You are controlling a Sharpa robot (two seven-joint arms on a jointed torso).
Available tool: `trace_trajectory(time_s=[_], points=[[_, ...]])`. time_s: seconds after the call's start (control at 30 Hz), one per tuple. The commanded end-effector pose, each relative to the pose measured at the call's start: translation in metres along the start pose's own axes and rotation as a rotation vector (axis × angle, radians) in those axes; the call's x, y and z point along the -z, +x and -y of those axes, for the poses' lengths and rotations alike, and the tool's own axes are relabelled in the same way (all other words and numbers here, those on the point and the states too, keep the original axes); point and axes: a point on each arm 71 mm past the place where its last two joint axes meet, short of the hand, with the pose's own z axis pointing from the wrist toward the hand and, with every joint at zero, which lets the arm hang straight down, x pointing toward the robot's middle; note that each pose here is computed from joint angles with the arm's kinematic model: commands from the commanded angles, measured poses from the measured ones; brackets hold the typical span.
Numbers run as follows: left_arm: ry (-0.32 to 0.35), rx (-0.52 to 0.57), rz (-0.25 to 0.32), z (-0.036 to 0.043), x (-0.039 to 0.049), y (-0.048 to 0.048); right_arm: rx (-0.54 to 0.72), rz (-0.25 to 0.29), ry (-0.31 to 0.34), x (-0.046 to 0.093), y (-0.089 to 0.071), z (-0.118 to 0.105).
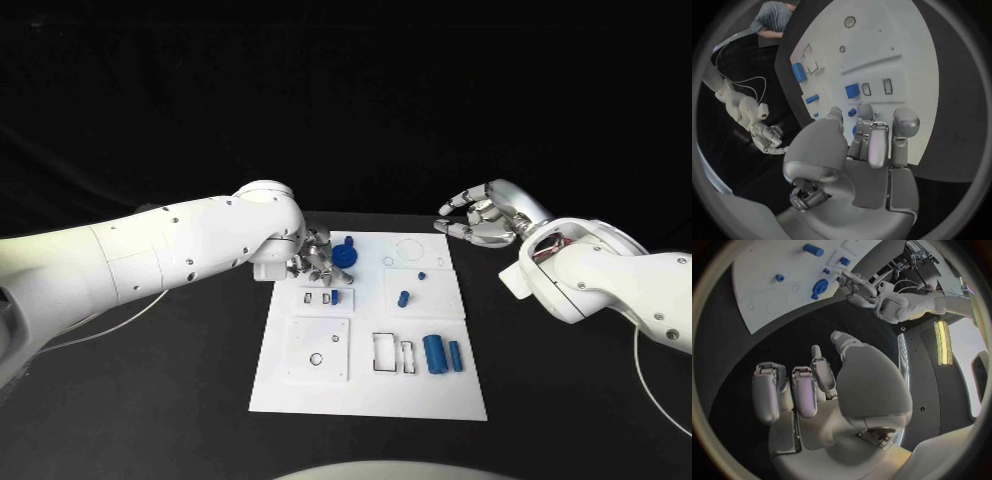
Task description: Assemble the parts on the task board
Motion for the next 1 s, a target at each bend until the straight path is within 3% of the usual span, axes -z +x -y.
trace_trajectory(time_s=[0.03,1.0], points=[[0.004,-0.013,-0.039,0.0027,-0.0008,0.0037,-0.004,-0.005,-0.012,-0.001,0.001,-0.001],[0.007,-0.018,-0.105,0.0030,-0.0074,0.0157,0.009,-0.016,-0.009,-0.003,0.003,-0.001]])
